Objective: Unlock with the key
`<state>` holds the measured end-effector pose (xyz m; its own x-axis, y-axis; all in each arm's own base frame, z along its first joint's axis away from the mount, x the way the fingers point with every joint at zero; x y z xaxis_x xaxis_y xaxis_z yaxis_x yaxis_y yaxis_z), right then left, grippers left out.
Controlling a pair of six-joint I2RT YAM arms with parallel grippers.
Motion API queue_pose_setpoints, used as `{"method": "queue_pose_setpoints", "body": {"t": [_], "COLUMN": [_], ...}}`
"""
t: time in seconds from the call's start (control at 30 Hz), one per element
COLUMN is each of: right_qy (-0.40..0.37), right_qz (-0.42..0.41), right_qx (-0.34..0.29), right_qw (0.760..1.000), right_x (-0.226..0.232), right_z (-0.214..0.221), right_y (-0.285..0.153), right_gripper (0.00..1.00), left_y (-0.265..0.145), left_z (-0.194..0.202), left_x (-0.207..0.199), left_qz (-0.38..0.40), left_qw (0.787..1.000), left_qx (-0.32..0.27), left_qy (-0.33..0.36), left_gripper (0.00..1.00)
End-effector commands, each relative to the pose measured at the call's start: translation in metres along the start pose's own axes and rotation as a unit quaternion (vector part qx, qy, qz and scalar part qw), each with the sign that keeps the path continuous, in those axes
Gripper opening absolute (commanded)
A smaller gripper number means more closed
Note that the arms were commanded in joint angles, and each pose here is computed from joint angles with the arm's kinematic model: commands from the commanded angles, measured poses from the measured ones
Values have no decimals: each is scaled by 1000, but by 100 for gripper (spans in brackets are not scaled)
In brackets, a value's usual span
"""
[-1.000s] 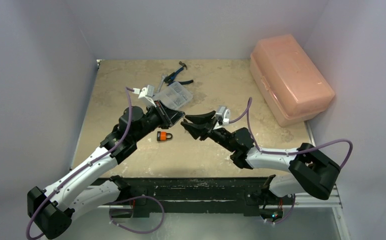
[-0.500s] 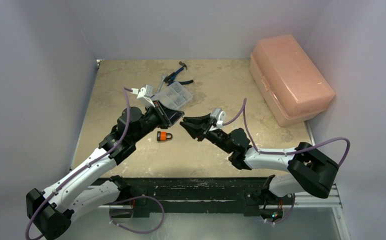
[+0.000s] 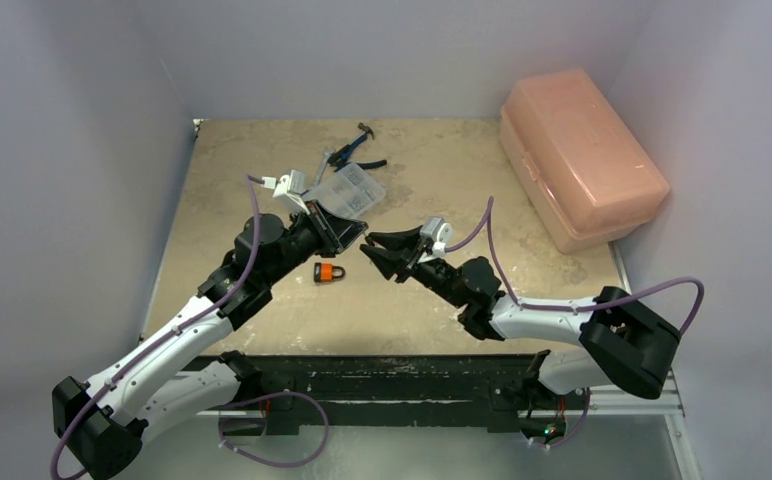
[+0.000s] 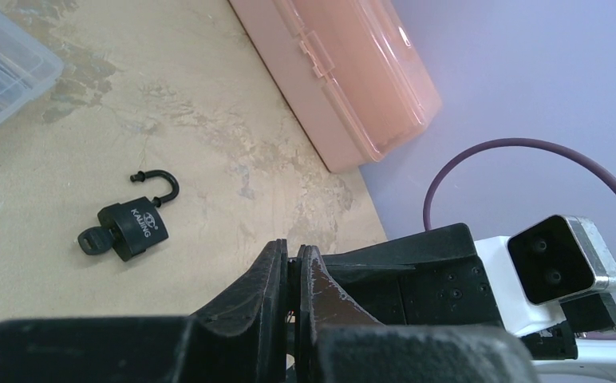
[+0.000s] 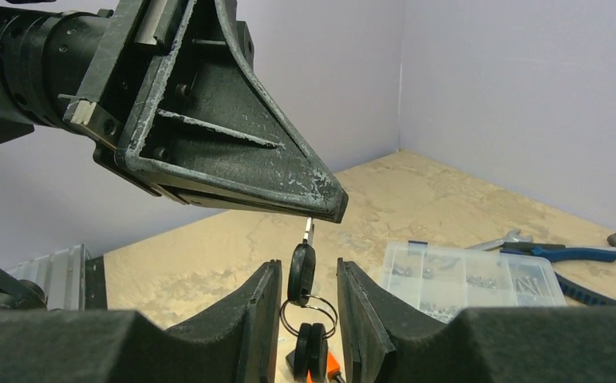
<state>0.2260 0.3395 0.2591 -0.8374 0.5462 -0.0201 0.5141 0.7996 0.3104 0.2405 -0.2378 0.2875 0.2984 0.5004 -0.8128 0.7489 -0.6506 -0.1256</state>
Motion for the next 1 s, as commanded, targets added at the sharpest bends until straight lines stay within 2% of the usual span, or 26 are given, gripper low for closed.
{"method": "queue_pose_setpoints", "body": {"t": [0.0, 0.17, 0.37, 0.47, 0.5, 0.67, 0.7, 0.8, 0.83, 0.97], "right_qy": [-12, -13, -12, -14, -14, -11, -10, -10, -10, -9], "right_qz": [6, 5, 2, 2, 1, -5, -6, -10, -10, -10], "right_qx": [-35, -35, -35, -30, -26, -20, -20, -17, -16, -10], "right_qw": [999, 999, 999, 999, 1000, 1000, 1000, 1000, 1000, 1000], "right_x": [-2, -2, 0, 0, 0, 3, 4, 5, 6, 6], "right_z": [-27, -27, -29, -26, -23, -20, -20, -19, -19, -16], "right_y": [5, 6, 8, 8, 9, 11, 11, 10, 10, 3], "right_gripper": [38, 37, 40, 32, 24, 3, 0, 0, 0, 0], "left_y": [-1, -1, 0, -1, -1, -1, -1, -3, -4, -9], "left_z": [-6, -6, -6, -6, -6, -6, -5, -5, -5, -6], "left_x": [-5, -5, -4, -5, -5, -3, -2, -1, -1, 6], "left_qz": [13, 13, 10, 11, 11, 9, 8, 5, 5, -15], "left_qw": [1000, 1000, 1000, 1000, 1000, 1000, 1000, 1000, 1000, 999], "left_qx": [-17, -17, -17, -18, -18, -16, -15, -15, -15, -11], "left_qy": [-1, -1, 1, 1, 1, 5, 6, 13, 16, 45], "left_gripper": [0, 0, 0, 0, 0, 0, 0, 0, 4, 64]}}
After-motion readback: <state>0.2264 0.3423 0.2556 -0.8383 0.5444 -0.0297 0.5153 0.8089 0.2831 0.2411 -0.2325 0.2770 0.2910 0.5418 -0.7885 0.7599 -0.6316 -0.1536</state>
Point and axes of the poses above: each gripper's point midway between its finger pads, its own y axis out along the fingers, its own x axis along the line the jaws close on, z = x × y, the point moved 1 cm from there along -y, back along the fingers, and after that the axes turned 7 degrees about -y, right-handed, at the moved point
